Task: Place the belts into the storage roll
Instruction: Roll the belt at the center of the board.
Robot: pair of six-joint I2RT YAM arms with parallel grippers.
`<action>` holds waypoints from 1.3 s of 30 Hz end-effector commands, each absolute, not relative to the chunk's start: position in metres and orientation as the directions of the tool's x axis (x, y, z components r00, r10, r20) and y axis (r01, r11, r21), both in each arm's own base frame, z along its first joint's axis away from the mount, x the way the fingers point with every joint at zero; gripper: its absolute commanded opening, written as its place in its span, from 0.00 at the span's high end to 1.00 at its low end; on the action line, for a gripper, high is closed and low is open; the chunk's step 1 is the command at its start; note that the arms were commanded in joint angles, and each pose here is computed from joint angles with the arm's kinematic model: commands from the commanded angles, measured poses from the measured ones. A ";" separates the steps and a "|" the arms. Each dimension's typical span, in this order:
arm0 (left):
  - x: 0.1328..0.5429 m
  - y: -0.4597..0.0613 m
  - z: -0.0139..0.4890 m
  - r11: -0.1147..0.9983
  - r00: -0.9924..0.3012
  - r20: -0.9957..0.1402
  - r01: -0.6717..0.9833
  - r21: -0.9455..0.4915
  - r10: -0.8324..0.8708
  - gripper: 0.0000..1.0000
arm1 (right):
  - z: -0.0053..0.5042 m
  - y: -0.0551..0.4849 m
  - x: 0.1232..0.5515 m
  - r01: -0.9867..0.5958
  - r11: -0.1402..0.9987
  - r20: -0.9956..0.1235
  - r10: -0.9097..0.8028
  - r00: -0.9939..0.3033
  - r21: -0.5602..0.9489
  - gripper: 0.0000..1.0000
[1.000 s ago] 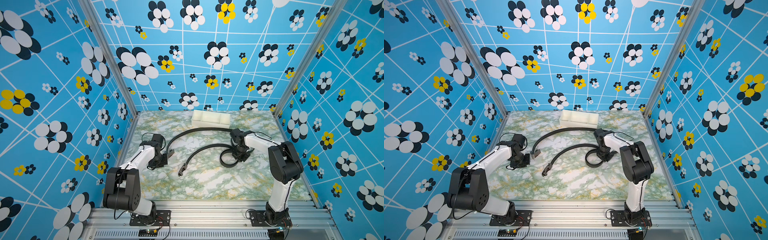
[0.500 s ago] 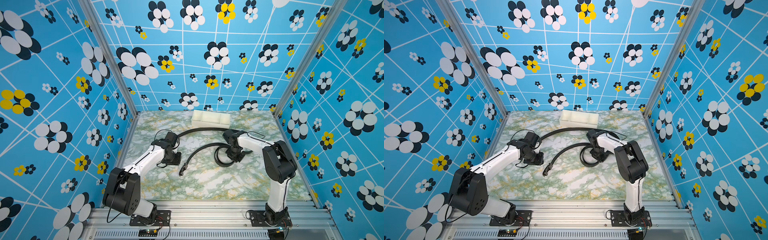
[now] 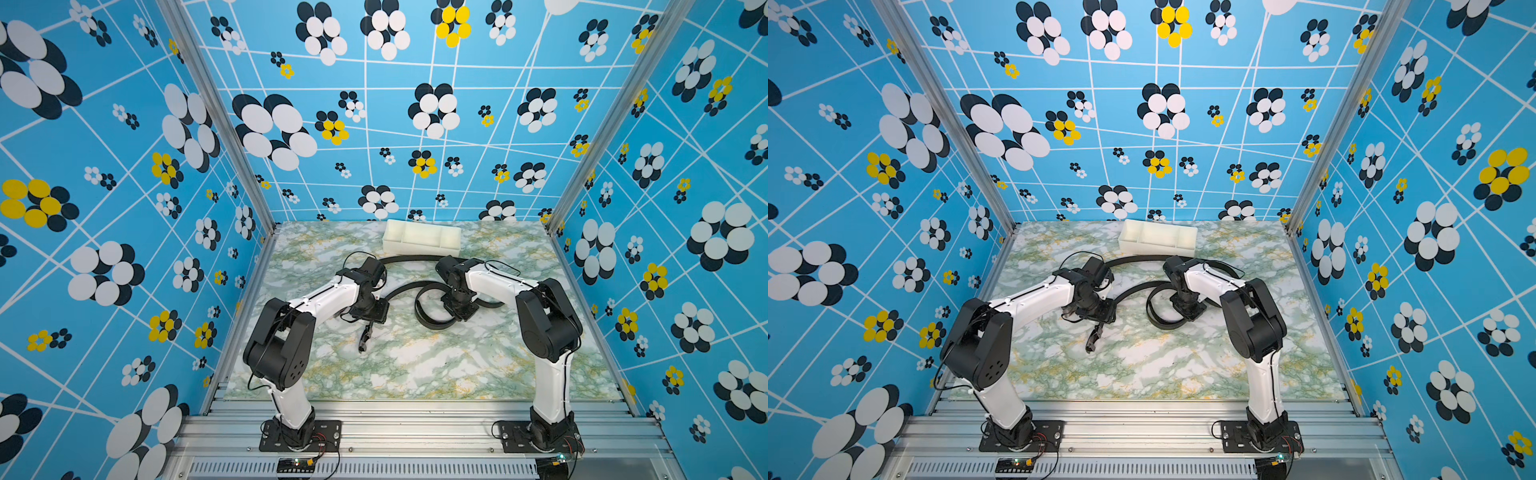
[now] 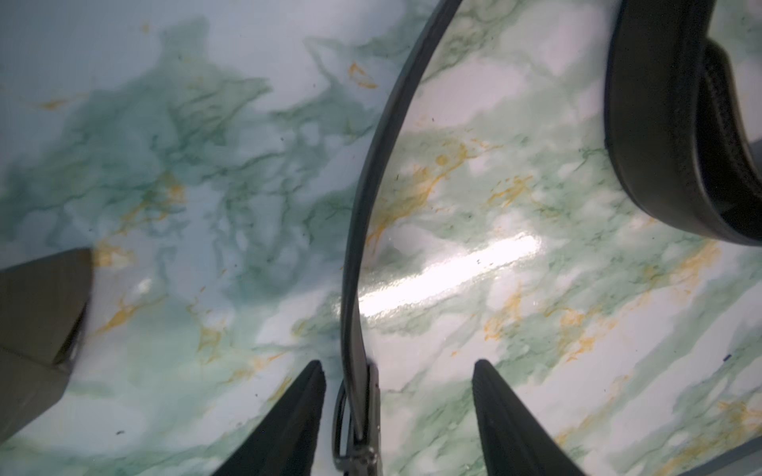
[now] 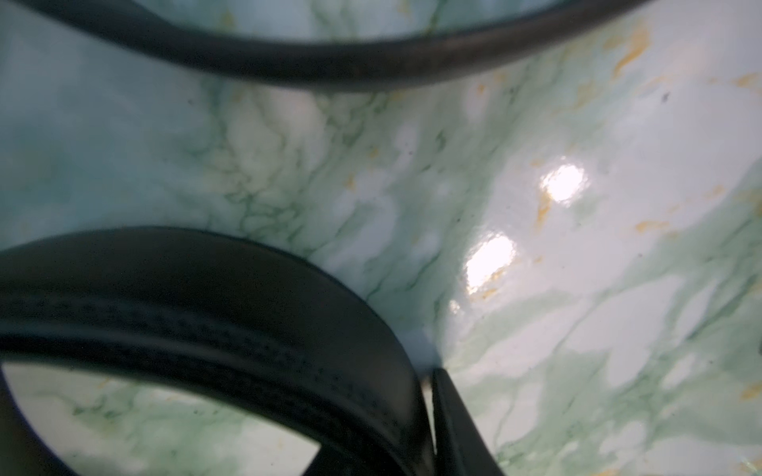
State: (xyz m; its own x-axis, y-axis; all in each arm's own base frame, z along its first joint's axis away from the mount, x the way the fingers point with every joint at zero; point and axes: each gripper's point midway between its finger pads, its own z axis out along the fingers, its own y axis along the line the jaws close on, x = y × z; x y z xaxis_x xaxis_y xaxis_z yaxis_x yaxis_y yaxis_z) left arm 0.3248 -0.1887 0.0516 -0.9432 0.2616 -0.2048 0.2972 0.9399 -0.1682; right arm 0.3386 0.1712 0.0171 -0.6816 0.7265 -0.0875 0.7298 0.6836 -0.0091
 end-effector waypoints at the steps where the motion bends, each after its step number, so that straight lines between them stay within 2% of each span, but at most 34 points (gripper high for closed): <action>1: 0.338 -0.179 0.037 0.950 -0.943 -0.167 0.303 -0.079 0.287 0.45 | -0.001 0.167 0.316 0.737 0.672 -0.046 0.736 -0.676 -0.078 0.72; 2: 0.339 -0.178 0.031 0.952 -0.947 -0.144 0.299 -0.066 0.287 0.54 | -0.001 0.167 0.315 0.738 0.670 -0.048 0.737 -0.674 -0.079 0.72; 3: 0.339 -0.175 0.027 0.955 -0.951 -0.121 0.291 -0.059 0.283 0.68 | 0.000 0.167 0.314 0.743 0.665 -0.049 0.741 -0.669 -0.079 0.73; 5: 0.334 -0.172 0.021 0.958 -0.958 -0.083 0.280 -0.054 0.275 0.85 | 0.001 0.166 0.314 0.751 0.656 -0.053 0.749 -0.660 -0.075 0.73; 9: 0.316 -0.161 0.021 0.972 -0.973 -0.060 0.226 -0.066 0.222 0.93 | 0.004 0.168 0.318 0.760 0.647 -0.063 0.757 -0.650 -0.061 0.73; 14: 0.299 -0.155 0.041 0.983 -0.997 -0.077 0.031 -0.180 0.017 0.93 | 0.008 0.175 0.326 0.748 0.661 -0.069 0.745 -0.664 -0.057 0.73; 22: 0.265 -0.206 0.039 0.928 -0.982 -0.042 -0.157 -0.339 -0.181 0.92 | 0.008 0.196 0.342 0.699 0.714 -0.055 0.696 -0.715 -0.050 0.73; 27: 0.263 -0.227 0.027 0.868 -0.945 -0.034 -0.283 -0.408 -0.324 0.92 | 0.007 0.216 0.353 0.653 0.757 -0.036 0.652 -0.758 -0.029 0.74; 38: 0.273 -0.313 0.009 0.735 -0.857 -0.041 -0.415 -0.536 -0.514 0.89 | 0.005 0.237 0.351 0.551 0.835 0.005 0.551 -0.835 -0.003 0.74; 39: 0.276 -0.321 0.008 0.719 -0.846 -0.042 -0.426 -0.549 -0.532 0.86 | 0.005 0.236 0.350 0.541 0.841 0.006 0.541 -0.841 -0.003 0.74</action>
